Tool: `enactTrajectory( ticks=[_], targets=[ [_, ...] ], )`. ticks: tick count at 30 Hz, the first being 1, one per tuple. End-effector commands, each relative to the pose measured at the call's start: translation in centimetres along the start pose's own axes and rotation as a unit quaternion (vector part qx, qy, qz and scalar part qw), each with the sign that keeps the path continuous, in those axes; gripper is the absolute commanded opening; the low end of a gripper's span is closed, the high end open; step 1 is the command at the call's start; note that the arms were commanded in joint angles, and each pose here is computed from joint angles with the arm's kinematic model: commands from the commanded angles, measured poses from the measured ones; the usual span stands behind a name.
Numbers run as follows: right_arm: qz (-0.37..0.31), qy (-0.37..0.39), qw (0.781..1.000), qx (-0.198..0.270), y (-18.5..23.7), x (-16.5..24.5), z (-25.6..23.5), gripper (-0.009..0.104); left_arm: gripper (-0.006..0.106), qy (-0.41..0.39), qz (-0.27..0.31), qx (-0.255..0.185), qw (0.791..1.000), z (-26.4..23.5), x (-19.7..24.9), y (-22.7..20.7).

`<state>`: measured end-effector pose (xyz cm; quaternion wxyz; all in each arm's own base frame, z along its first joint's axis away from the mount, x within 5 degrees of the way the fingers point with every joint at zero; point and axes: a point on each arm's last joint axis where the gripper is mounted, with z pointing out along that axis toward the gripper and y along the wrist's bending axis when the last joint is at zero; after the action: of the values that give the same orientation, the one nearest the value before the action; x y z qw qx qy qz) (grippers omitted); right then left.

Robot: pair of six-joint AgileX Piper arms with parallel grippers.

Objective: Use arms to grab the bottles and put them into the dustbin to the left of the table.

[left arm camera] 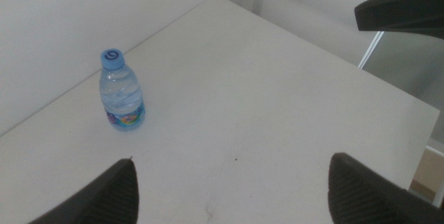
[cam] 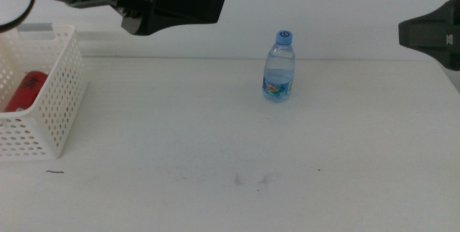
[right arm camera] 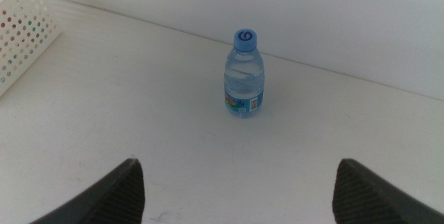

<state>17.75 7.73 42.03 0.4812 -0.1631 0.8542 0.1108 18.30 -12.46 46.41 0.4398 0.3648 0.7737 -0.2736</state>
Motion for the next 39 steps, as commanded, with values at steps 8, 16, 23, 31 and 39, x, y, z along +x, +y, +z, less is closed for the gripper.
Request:
enactTrajectory(
  ticks=[8, 16, 23, 31, 39],
  targets=[
    [-0.009, -0.007, 1.0, 0.001, 0.0, 0.0, -0.1, 0.09, 0.094, -0.027, 0.056, -0.117, 0.991, 0.6, -0.7, 2.1],
    [0.001, -0.006, 1.0, -0.008, 0.2, 0.0, -0.1, 0.09, 0.094, -0.259, 0.137, -0.214, 0.932, 9.5, 6.2, 4.1],
    [0.002, -0.006, 1.0, -0.01, 0.2, 0.0, -0.1, 0.09, 0.094, -0.156, -0.006, -0.209, 0.965, 16.3, 15.8, 7.2],
    [0.002, -0.006, 1.0, -0.01, 0.2, 0.0, -0.1, 0.09, 0.094, -0.2, -0.03, -0.182, 0.962, 21.8, 18.0, 8.9],
    [0.002, -0.006, 1.0, -0.01, 0.2, 0.0, -0.1, 0.09, 0.094, -0.176, -0.028, -0.138, 0.974, 28.7, 18.4, 11.1]
  ],
)
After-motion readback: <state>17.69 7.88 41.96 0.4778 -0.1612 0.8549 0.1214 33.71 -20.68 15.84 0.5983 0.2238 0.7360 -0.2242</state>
